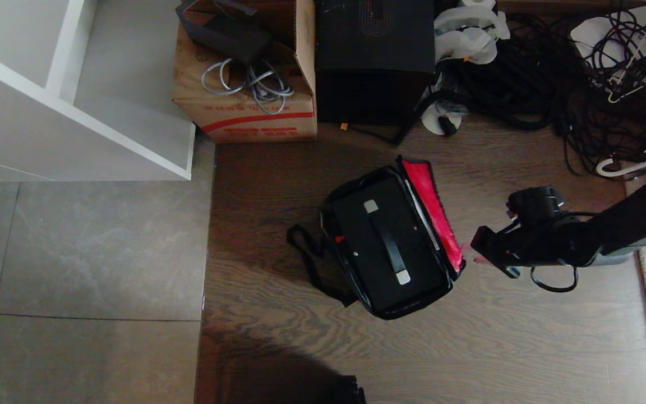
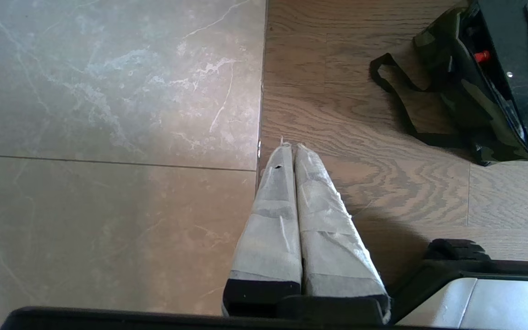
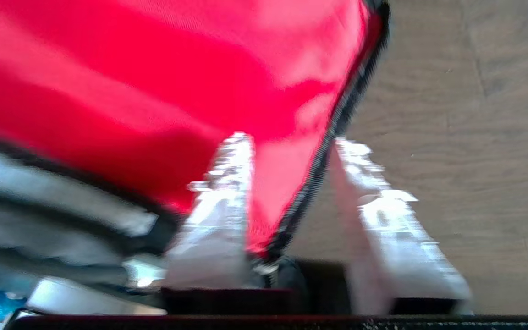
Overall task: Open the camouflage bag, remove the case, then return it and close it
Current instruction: Close the top of the storage box
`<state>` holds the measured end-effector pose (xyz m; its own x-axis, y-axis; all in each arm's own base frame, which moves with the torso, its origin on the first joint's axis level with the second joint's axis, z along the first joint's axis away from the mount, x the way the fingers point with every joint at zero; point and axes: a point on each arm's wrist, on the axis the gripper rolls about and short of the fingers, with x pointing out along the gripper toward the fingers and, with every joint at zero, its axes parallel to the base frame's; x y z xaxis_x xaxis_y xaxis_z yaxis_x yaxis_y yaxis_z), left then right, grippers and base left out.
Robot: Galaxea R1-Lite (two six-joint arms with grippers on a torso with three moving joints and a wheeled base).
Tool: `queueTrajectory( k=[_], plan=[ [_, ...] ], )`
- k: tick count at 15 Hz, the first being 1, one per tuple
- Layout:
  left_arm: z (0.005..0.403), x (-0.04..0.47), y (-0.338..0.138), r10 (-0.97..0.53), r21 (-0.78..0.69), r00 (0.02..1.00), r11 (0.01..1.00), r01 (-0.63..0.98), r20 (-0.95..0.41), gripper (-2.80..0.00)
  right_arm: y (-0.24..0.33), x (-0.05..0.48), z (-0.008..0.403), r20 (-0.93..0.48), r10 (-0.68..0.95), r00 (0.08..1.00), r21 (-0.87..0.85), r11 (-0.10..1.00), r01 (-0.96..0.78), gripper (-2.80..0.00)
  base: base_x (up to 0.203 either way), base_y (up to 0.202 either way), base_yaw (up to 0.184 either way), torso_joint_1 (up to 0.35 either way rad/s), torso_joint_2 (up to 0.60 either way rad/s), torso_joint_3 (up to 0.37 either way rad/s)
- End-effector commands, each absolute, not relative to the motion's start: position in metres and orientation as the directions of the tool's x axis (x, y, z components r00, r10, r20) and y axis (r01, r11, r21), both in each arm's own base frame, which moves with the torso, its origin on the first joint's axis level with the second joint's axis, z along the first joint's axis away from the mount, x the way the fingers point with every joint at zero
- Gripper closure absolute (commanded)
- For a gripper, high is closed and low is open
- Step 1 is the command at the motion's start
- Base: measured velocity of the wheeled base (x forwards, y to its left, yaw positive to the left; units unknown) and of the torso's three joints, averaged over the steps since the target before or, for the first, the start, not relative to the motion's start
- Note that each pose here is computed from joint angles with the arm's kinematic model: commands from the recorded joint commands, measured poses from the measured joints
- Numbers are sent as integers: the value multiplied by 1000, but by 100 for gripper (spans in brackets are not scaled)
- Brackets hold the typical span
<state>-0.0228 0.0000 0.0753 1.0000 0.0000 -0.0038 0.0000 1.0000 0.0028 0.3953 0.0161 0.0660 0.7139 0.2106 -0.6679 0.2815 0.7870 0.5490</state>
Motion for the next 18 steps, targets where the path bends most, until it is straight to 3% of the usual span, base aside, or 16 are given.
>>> queueTrajectory(
  k=[1, 9, 18],
  plan=[
    [75, -23, 0, 0, 3, 1000, 1000, 0, -6, 0, 21, 395, 50, -695, 218, 685, 543, 783, 303, -280, 0, 0, 0, 0, 0, 0],
    [75, -23, 0, 0, 3, 1000, 1000, 0, -6, 0, 21, 383, 41, -730, 188, 657, 630, 555, 542, -280, 0, 0, 0, 0, 0, 0],
    [75, -23, 0, 0, 3, 1000, 1000, 0, -5, 0, 67, 393, 32, -729, -37, 683, 571, 519, 637, -280, 0, 0, 0, 0, 0, 0]
  ],
)
